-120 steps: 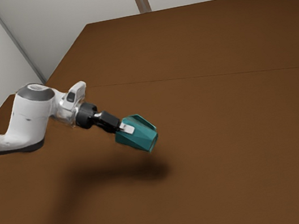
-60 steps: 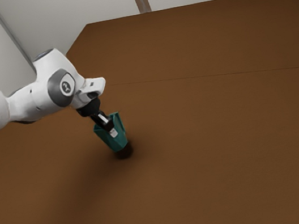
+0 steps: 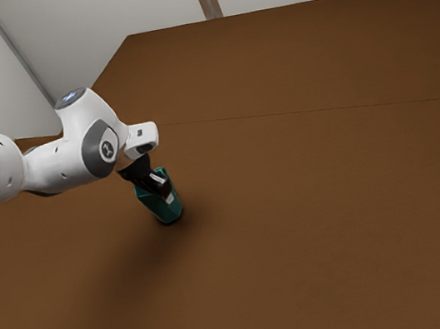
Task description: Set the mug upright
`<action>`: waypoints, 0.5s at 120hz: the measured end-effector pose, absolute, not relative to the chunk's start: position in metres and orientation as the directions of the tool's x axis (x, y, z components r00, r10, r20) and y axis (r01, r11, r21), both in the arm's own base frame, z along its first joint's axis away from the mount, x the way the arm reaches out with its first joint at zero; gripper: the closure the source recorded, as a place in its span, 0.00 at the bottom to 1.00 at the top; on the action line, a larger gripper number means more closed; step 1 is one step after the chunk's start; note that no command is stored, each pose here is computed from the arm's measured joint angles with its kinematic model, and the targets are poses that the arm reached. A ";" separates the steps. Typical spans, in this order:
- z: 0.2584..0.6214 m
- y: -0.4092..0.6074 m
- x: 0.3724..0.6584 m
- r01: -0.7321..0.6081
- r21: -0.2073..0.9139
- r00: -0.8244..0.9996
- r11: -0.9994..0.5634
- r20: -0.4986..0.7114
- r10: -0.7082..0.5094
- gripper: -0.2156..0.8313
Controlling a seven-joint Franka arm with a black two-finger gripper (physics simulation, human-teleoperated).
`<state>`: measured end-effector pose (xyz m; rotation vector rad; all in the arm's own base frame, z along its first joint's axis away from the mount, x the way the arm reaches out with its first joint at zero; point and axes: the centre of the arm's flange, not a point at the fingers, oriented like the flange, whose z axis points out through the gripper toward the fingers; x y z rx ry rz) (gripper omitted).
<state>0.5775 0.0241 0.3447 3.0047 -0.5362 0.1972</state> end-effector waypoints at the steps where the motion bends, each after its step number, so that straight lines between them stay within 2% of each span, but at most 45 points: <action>1: 0.345 0.024 0.578 -0.347 0.059 0.931 -0.936 0.141 -0.337 0.70; 17: 0.349 0.024 0.578 -0.318 0.065 0.941 -0.946 0.143 -0.306 0.47; 27: 0.381 0.024 0.587 -0.320 0.045 0.936 -0.946 0.172 -0.309 0.38; 45: 0.481 0.019 0.612 -0.347 -0.031 0.911 -0.938 0.227 -0.344 0.29; 53: 0.545 0.002 0.613 -0.361 -0.052 0.902 -0.931 0.233 -0.362 0.27; 60: 0.606 -0.024 0.601 -0.377 -0.052 0.897 -0.925 0.228 -0.379 0.25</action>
